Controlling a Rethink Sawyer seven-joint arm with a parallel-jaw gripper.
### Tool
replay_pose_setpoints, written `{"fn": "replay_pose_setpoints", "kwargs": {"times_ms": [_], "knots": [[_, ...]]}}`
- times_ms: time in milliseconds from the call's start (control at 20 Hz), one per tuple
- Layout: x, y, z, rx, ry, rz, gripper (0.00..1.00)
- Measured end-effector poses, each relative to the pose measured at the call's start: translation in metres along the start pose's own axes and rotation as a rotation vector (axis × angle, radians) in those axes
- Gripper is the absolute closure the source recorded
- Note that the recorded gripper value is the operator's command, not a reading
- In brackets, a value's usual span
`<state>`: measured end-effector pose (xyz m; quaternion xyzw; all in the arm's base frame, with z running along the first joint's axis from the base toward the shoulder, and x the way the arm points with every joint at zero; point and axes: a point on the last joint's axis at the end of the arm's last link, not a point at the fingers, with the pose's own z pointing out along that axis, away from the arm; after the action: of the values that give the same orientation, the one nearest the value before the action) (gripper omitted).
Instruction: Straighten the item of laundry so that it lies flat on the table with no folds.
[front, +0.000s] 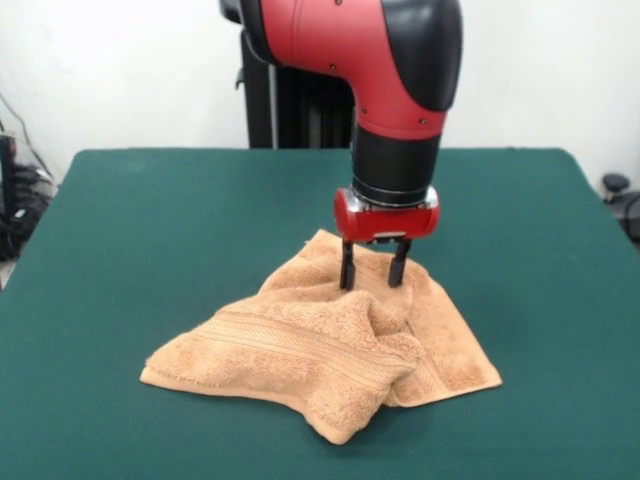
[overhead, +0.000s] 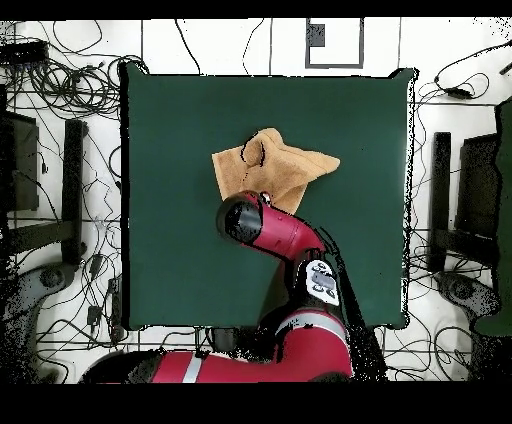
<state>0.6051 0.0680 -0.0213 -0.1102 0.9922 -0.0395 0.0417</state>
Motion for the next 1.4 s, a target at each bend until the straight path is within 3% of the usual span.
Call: {"fn": "replay_pose_setpoints", "kwargs": {"times_ms": [800,1050,1400], "knots": [[-0.007,0.001,-0.002,-0.001,-0.008,-0.002,0.0],[-0.017,0.002,-0.006,-0.019,0.002,0.001,0.0],[-0.053,0.002,-0.024,-0.059,0.025,0.004,0.0]]}}
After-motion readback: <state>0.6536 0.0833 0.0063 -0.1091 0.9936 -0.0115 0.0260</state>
